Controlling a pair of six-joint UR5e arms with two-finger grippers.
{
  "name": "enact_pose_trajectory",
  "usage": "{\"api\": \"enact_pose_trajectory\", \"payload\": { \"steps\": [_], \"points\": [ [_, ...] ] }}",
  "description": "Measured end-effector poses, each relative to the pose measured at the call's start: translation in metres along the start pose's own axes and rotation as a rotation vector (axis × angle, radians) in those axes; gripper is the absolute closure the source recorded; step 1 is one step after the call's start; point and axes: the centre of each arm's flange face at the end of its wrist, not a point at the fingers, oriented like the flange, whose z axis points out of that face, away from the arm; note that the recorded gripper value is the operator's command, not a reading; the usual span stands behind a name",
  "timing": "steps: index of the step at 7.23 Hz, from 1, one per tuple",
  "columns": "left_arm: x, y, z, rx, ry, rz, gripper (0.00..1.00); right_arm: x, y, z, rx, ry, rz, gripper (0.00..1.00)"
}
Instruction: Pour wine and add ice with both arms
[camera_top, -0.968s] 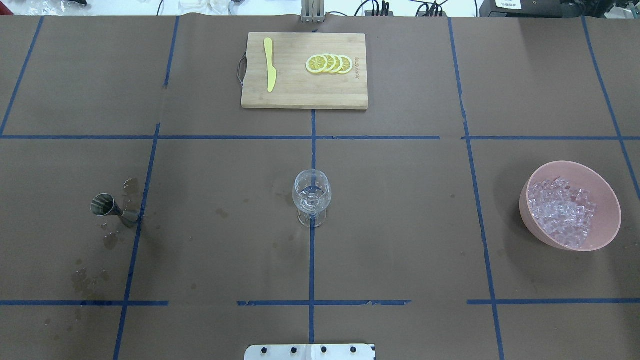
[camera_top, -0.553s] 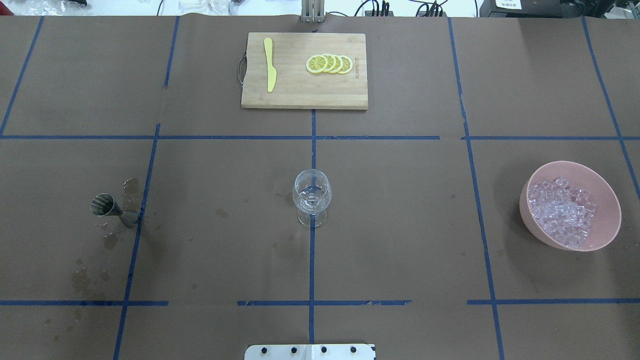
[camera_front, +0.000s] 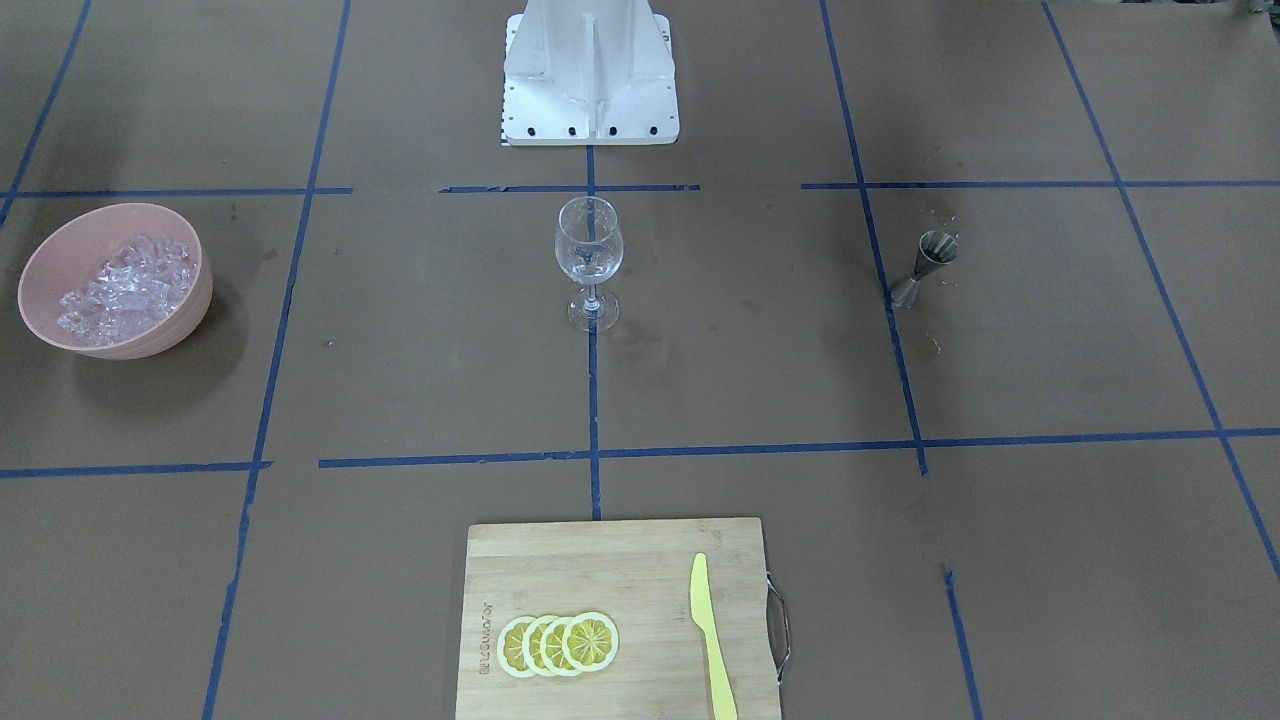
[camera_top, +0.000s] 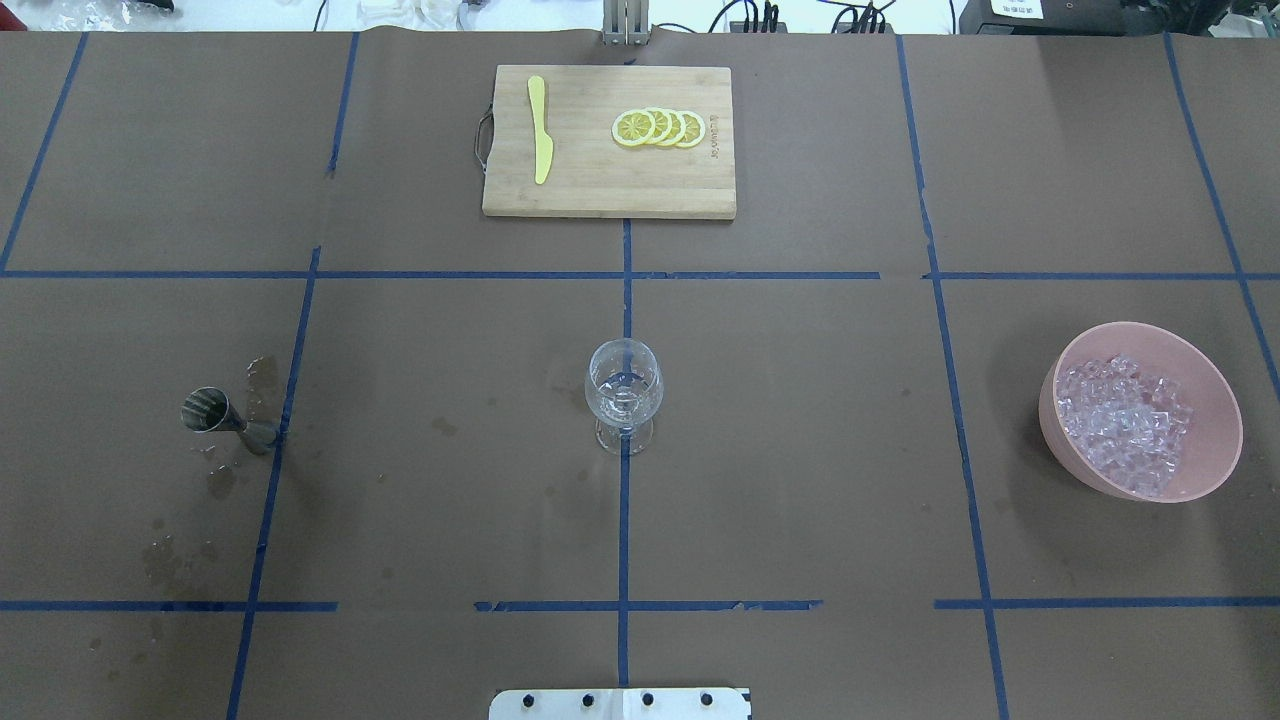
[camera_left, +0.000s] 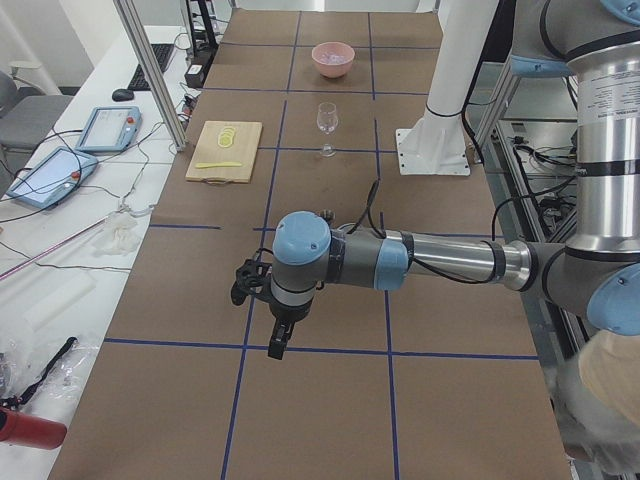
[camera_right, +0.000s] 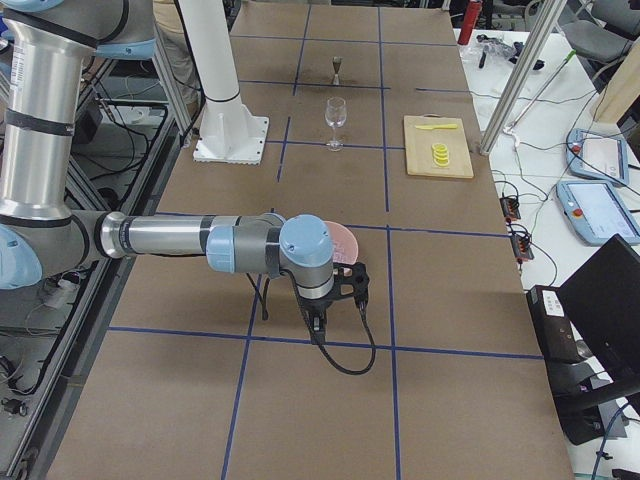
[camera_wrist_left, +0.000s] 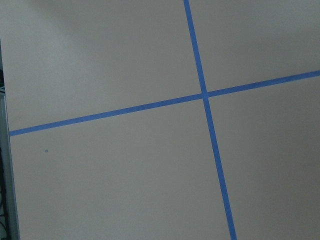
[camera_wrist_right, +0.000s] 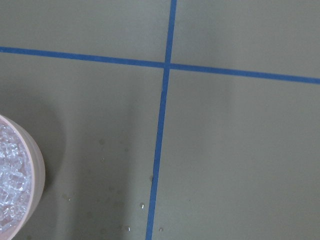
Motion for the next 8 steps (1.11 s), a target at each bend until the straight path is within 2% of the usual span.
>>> {"api": "enact_pose_trajectory", "payload": {
  "steps": [1, 3, 4, 6, 8],
  "points": [
    [0.004, -0.007, -0.005, 0.105, -0.014, 0.093, 0.0, -0.005, -0.003, -0.003, 0.039, -0.012, -0.027, 0.0],
    [0.018, -0.015, -0.014, 0.321, -0.013, 0.276, 0.0, -0.01, -0.006, -0.006, 0.072, -0.038, -0.011, 0.0],
    [0.026, -0.01, -0.016, 0.406, 0.0, 0.34, 0.0, -0.01, -0.007, -0.006, 0.091, -0.04, -0.019, 0.0],
    [0.059, -0.006, -0.01, 0.52, 0.094, 0.419, 0.0, -0.007, -0.006, -0.002, 0.105, -0.044, -0.022, 0.0],
    [0.126, -0.021, 0.008, 0.584, 0.209, 0.33, 0.0, -0.008, -0.007, -0.003, 0.112, -0.044, -0.028, 0.0]
  ]
}}
